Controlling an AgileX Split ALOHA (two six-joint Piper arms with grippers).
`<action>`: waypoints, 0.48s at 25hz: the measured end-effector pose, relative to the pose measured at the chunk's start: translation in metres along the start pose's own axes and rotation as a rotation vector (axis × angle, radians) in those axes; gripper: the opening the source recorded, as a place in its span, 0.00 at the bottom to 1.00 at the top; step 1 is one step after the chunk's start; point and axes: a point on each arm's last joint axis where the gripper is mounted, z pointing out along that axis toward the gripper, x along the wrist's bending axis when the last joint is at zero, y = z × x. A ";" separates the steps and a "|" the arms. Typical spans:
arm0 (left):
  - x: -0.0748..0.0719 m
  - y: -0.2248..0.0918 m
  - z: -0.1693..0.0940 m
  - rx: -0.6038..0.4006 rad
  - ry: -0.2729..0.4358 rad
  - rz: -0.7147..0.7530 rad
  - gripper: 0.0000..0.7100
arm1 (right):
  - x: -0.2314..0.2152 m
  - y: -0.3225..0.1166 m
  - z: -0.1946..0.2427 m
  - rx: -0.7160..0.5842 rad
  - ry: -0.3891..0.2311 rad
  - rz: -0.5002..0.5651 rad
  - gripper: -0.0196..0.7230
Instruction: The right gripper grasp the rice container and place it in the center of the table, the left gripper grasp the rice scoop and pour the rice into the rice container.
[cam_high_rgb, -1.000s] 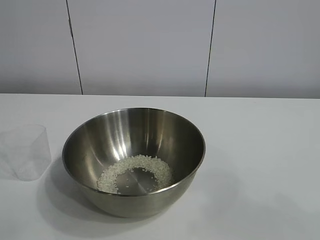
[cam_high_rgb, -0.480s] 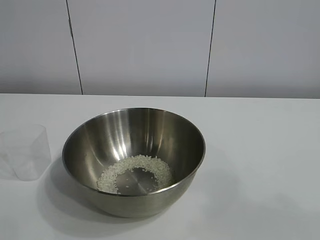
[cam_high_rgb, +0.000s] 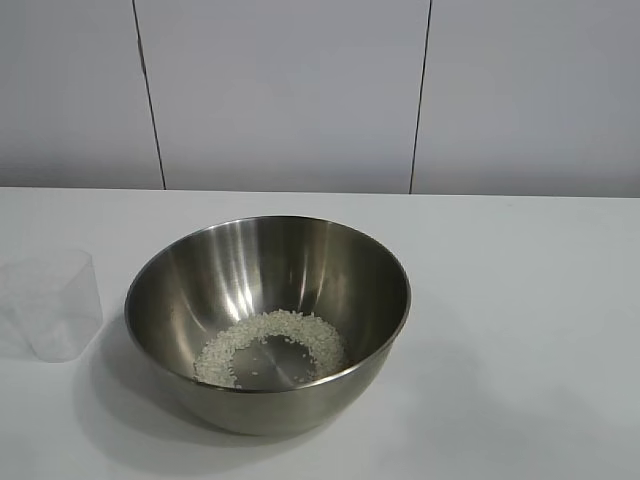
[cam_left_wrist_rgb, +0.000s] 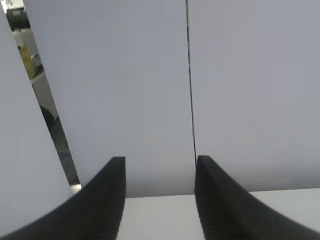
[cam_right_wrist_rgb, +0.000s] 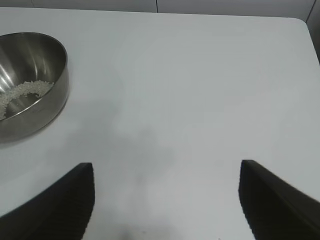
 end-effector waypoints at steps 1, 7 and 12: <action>-0.006 -0.004 -0.014 -0.010 0.005 0.007 0.46 | 0.000 0.000 0.000 0.000 0.000 0.000 0.76; -0.017 -0.060 -0.060 0.109 0.086 -0.053 0.46 | 0.000 0.000 0.000 0.000 0.000 0.000 0.76; -0.014 -0.100 -0.051 0.317 0.119 -0.125 0.46 | 0.000 0.000 0.000 0.000 0.000 0.000 0.76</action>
